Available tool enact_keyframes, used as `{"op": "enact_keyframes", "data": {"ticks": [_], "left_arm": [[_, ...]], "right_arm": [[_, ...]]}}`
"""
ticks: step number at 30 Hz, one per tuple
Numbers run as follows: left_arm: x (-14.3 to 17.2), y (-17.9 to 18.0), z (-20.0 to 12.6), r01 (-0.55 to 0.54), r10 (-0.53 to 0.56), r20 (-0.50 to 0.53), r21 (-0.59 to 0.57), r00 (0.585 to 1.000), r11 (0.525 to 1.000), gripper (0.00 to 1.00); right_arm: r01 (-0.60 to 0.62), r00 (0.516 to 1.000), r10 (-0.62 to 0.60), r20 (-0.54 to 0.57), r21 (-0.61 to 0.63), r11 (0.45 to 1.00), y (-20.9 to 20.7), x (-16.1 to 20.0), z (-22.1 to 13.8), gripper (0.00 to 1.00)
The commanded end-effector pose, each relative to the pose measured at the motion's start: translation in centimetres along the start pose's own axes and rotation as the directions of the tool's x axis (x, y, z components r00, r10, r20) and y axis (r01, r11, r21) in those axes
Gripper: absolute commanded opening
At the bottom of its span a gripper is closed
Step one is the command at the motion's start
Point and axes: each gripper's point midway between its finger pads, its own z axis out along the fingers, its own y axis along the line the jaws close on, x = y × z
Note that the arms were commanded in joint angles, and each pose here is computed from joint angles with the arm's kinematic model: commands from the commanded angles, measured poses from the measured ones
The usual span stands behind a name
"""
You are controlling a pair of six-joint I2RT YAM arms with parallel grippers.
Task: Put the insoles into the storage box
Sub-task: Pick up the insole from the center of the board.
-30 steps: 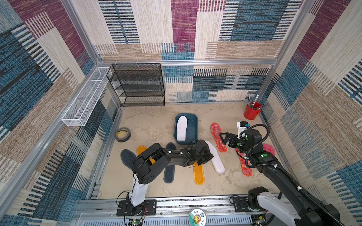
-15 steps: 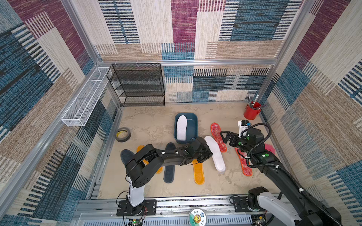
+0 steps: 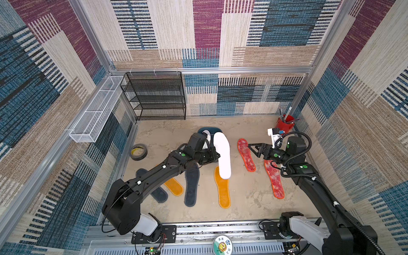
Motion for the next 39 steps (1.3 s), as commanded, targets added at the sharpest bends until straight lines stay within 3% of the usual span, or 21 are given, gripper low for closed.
{"op": "enact_keyframes", "data": {"ticks": [1,7,14,27,34,39], "left_arm": [[1.8,1.6,-1.2,-0.092,0.091,-0.124,-0.003,0.988,0.996,0.0],[0.9,2.5,-2.0,-0.079,0.083,-0.131,0.036,0.988,0.996,0.0],[0.2,2.7,-3.1,-0.053,0.063,-0.105,0.093,0.992,0.994,0.0],[-0.5,3.1,-3.4,-0.028,0.037,-0.074,0.115,0.997,0.993,0.0],[-0.9,3.3,-3.7,-0.014,0.021,-0.054,0.126,0.998,0.992,0.0],[-0.9,3.5,-3.6,0.002,0.004,-0.048,0.139,0.999,0.99,0.0]], "right_arm": [[0.011,0.999,-0.016,-0.029,-0.151,0.989,2.3,0.4,0.5,0.79],[0.014,0.993,-0.041,-0.114,-0.227,0.974,6.2,2.5,4.9,0.79],[-0.018,0.99,-0.016,-0.143,-0.237,0.971,6.5,3.7,7.2,0.77],[-0.081,0.981,0.03,-0.193,-0.265,0.961,7.3,5.5,11.1,0.55],[-0.113,0.975,0.055,-0.217,-0.265,0.958,7.3,6.9,12.5,0.52],[-0.121,0.971,0.056,-0.234,-0.276,0.954,7.7,7.5,13.2,0.43]]}}
